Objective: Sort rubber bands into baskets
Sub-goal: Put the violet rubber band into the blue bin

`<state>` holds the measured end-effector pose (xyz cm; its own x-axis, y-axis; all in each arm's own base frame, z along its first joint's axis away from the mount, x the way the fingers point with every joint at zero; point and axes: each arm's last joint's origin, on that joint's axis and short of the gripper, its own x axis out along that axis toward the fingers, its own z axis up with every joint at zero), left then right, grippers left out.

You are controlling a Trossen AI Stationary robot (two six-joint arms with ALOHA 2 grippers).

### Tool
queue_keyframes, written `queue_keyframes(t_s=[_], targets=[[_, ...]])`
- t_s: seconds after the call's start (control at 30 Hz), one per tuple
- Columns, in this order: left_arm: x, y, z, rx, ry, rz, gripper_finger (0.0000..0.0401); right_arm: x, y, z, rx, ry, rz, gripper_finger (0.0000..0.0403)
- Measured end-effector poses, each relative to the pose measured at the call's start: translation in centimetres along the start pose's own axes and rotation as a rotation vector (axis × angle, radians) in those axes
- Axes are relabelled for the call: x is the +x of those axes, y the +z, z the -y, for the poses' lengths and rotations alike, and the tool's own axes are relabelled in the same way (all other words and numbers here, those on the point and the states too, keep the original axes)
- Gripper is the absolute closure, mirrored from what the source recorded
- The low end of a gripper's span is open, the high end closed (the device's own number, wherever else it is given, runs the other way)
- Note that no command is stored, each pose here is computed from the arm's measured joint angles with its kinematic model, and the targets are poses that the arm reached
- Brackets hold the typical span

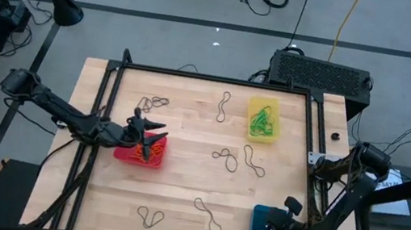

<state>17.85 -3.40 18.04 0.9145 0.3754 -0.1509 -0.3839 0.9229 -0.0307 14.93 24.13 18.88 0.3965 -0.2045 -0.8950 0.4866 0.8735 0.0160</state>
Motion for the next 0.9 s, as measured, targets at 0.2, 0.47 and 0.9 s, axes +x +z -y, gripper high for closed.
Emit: queue_keyframes(t_s=[0.2,0.47,0.9], targets=[[0.4,-0.9,0.2,0.036,0.003,-0.047,0.0247,-0.2,0.5,0.2,0.036,0.004,-0.027,0.029],[0.3,-0.6,0.0,0.032,0.005,-0.044,0.0247,-2.5,2.3,1.3,-0.062,0.079,0.075,0.0251],[2.6,1.9,-6.3,-0.098,0.246,-0.425,0.0247,-5.6,5.5,9.9,-0.346,-0.022,0.456,0.0261]])
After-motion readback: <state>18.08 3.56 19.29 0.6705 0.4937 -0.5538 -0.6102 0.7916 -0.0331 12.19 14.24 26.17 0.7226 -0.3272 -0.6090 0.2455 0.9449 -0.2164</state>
